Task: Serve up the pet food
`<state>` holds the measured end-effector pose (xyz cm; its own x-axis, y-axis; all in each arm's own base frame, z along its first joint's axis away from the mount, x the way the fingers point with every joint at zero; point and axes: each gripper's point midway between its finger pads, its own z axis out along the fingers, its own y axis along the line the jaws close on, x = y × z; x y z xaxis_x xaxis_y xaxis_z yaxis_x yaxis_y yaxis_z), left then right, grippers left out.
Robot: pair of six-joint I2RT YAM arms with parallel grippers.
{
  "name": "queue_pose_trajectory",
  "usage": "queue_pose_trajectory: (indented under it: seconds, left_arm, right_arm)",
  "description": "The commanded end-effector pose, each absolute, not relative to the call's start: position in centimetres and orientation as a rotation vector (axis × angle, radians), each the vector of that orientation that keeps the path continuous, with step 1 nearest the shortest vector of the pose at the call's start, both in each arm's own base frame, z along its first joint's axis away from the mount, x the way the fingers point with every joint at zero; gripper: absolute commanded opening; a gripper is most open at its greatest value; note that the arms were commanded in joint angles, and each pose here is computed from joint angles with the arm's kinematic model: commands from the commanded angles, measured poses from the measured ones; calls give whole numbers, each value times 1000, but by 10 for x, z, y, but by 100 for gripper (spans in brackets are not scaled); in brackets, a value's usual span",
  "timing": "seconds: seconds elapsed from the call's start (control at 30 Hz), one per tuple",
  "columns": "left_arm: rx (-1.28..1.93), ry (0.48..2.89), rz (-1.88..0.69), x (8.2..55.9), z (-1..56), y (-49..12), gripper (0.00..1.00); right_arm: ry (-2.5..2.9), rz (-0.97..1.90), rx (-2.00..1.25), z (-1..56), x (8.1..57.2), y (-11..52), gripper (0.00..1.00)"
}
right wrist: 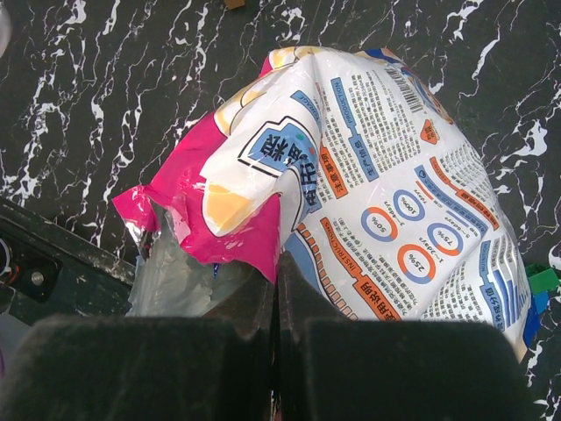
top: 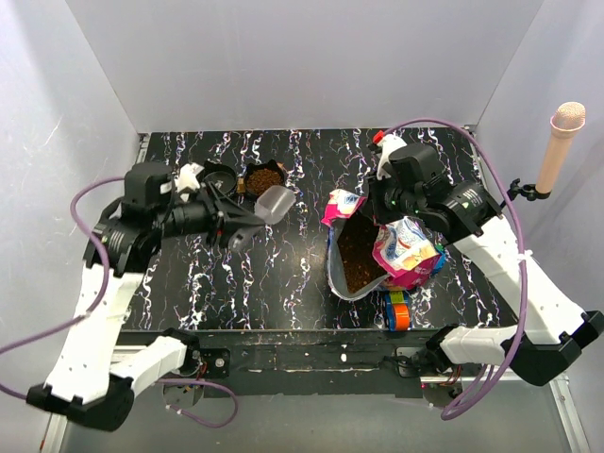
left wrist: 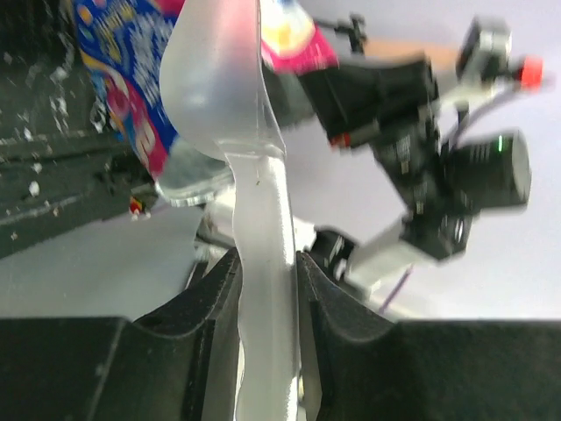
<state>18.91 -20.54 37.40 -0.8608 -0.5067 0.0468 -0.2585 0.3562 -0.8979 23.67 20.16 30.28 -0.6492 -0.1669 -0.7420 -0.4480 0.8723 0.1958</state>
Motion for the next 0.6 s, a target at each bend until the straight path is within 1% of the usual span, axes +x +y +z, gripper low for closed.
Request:
queue_pose_trajectory:
  seconds: [0.0,0.1,0.2,0.37,0.47,0.57]
  left_arm:
    - [-477,2384,-1746,139,403,-214,0]
    - [-468,2386,-1853,124,424,-217,0]
    - [-409,2416,-1913,120,439,-224,0]
    - [-350,2550,-1891,128,420,-259,0]
    - [-296,2579,-1936,122,419,-289,0]
    - [-286,2630,-1931,114,417,-303,0]
  right_arm:
    - [2111,520,-395,344,261,216,1]
    - [2125,510,-403,338,267,221,1]
    - [2123,513,-407,338,271,224,1]
    - [2099,511,-400,345,276,226,1]
    - [2091,495,-398,350,278,225,1]
    - [2083,489,-391,354,281,225,1]
